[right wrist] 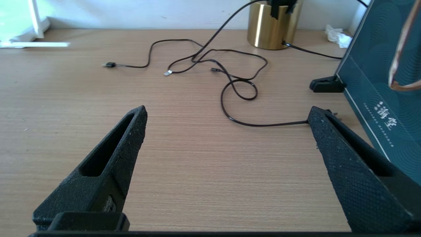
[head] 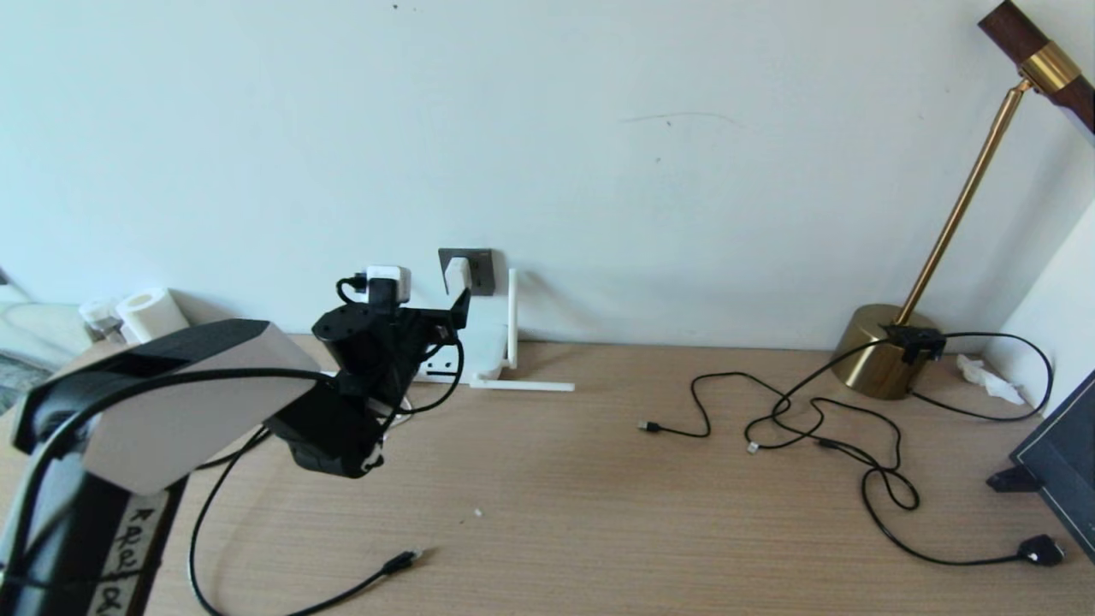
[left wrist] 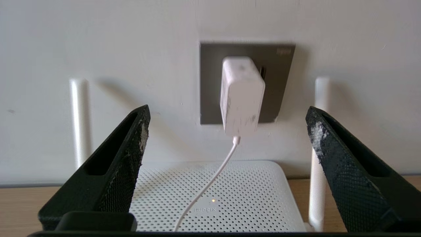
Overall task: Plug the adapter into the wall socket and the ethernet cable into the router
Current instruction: Plug plug into socket, then pick up cable
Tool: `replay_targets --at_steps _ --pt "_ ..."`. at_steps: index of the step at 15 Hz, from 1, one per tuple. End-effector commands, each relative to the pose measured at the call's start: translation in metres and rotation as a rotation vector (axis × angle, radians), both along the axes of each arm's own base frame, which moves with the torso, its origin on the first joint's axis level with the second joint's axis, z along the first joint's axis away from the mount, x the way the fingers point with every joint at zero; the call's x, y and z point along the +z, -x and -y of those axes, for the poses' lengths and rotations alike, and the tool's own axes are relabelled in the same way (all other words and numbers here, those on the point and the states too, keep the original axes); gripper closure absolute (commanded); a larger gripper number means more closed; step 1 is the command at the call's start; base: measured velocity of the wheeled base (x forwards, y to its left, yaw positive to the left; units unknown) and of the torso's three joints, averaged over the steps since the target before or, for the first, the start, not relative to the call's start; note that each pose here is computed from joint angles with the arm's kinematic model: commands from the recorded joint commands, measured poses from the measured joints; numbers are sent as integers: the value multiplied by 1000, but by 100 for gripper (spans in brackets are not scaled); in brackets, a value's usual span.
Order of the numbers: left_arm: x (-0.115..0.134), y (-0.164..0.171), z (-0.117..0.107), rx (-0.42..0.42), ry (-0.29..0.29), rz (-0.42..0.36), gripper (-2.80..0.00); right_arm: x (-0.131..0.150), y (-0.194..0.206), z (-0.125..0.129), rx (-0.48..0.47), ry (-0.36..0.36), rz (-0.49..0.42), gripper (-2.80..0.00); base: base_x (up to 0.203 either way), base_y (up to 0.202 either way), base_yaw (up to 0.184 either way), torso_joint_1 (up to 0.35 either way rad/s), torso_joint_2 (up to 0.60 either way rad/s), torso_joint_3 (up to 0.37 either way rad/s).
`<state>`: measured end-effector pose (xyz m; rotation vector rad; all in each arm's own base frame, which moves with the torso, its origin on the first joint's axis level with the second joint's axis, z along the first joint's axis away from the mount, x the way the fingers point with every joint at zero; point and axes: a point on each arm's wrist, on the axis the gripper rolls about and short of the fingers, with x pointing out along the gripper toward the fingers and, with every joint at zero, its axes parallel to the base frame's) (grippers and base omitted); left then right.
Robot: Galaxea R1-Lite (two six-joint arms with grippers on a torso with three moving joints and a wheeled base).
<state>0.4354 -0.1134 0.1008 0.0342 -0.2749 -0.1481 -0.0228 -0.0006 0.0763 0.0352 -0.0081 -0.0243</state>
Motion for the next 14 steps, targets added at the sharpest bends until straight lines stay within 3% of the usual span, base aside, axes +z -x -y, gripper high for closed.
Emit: replay_targets --at_steps 1,4,7,8,9,12,14 --pt "50 33 -6 -16 14 68 -280 0 0 0 0 0 0 -280 0 0 0 0 0 0" --pt "82 83 -10 -88 -7 62 -280 0 0 0 -1 0 1 -280 0 0 0 0 0 0" --pt "108 145 -27 -162 -73 -44 -280 0 0 0 0 0 0 -280 0 0 0 0 0 0" --pt "112 166 -34 -185 -111 -133 -280 0 0 0 0 0 0 -280 0 0 0 0 0 0" --pt "109 187 -41 -209 -156 -283 -280 0 0 0 0 -1 1 -280 0 0 0 0 0 0" --pt "84 256 -60 -319 -317 -809 -280 0 0 0 0 0 1 -280 0 0 0 0 0 0" --pt "73 292 -69 -415 -469 -1032 -280 0 0 0 -1 0 1 -280 0 0 0 0 0 0"
